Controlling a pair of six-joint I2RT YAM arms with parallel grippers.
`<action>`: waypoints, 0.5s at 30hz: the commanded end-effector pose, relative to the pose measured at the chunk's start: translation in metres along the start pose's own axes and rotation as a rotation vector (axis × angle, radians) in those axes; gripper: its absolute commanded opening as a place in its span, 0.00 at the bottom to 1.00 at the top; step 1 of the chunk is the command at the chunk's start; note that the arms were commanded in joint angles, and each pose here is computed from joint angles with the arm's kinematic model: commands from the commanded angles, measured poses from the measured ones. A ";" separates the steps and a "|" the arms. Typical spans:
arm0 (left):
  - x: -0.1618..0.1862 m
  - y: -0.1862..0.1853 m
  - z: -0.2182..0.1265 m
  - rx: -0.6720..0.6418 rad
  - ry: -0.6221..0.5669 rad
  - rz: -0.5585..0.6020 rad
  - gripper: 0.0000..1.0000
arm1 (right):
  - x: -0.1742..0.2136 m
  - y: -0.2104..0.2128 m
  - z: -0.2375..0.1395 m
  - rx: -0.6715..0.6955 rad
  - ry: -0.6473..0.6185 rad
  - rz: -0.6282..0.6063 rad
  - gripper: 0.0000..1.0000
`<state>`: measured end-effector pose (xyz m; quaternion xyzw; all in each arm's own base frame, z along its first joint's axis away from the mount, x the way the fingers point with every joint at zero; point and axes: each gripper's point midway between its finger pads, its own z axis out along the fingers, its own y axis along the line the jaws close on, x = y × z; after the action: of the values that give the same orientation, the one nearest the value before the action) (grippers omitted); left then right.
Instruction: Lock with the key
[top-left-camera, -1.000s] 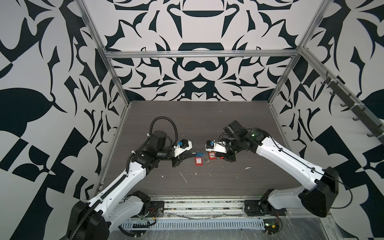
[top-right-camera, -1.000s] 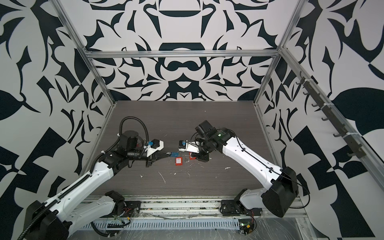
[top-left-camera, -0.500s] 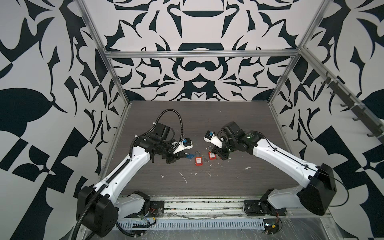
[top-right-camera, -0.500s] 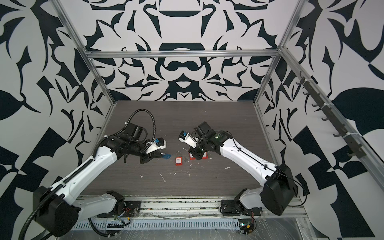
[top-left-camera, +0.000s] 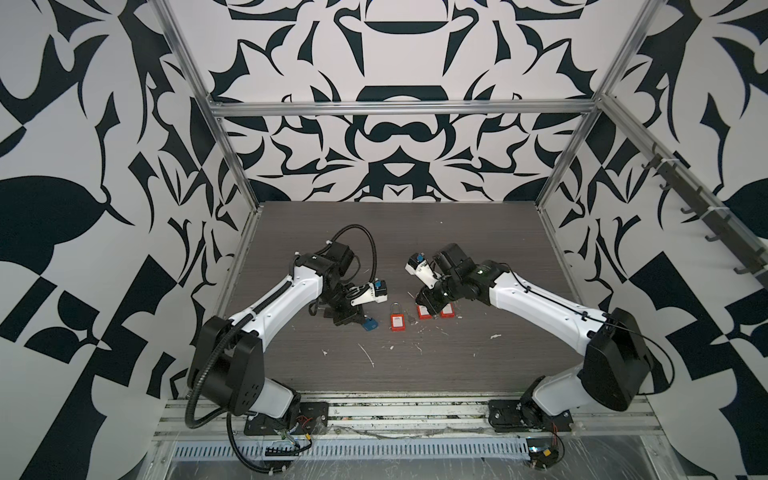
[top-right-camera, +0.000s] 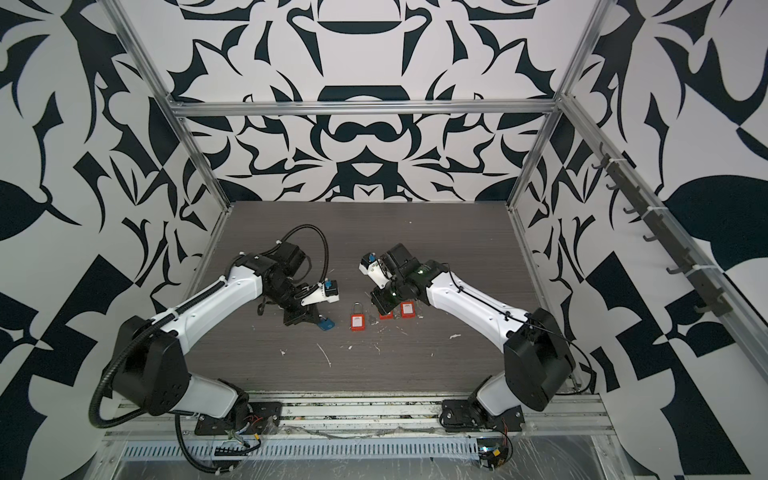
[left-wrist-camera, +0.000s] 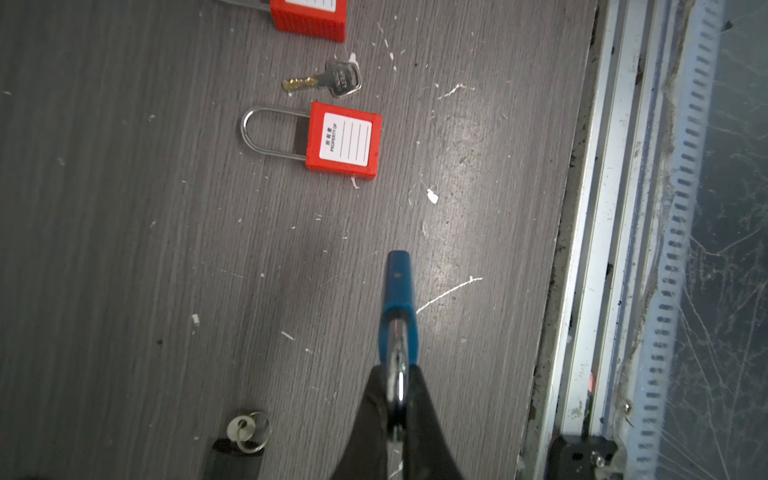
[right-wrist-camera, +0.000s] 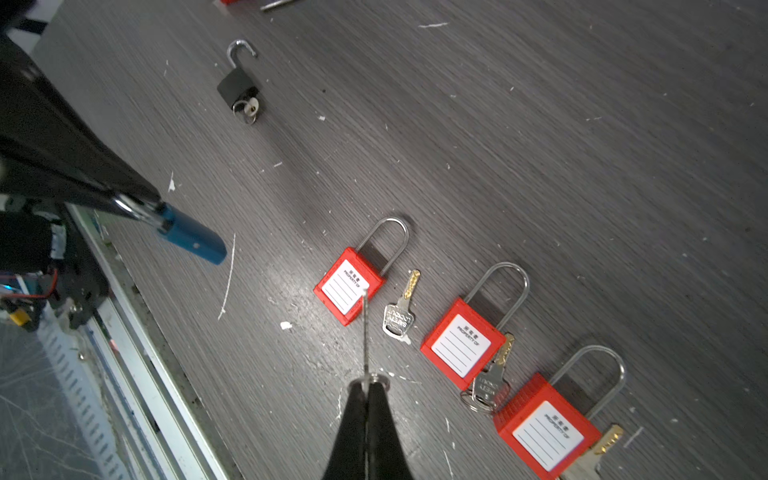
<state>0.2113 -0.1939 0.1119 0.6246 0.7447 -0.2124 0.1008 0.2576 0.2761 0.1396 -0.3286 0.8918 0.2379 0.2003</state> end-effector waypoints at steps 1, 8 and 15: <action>0.002 -0.004 0.003 0.049 0.039 -0.002 0.00 | -0.011 0.007 -0.002 -0.031 -0.052 0.104 0.00; 0.013 0.000 0.021 0.083 0.136 -0.017 0.00 | -0.011 0.012 0.004 -0.051 -0.054 0.188 0.00; 0.020 0.006 0.036 0.091 0.239 -0.002 0.00 | -0.004 0.017 0.014 -0.086 -0.018 0.302 0.00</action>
<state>0.2124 -0.1948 0.0690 0.6418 0.7459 -0.1779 0.0076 0.2546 0.2894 0.1318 -0.2217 0.9179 0.2839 0.1662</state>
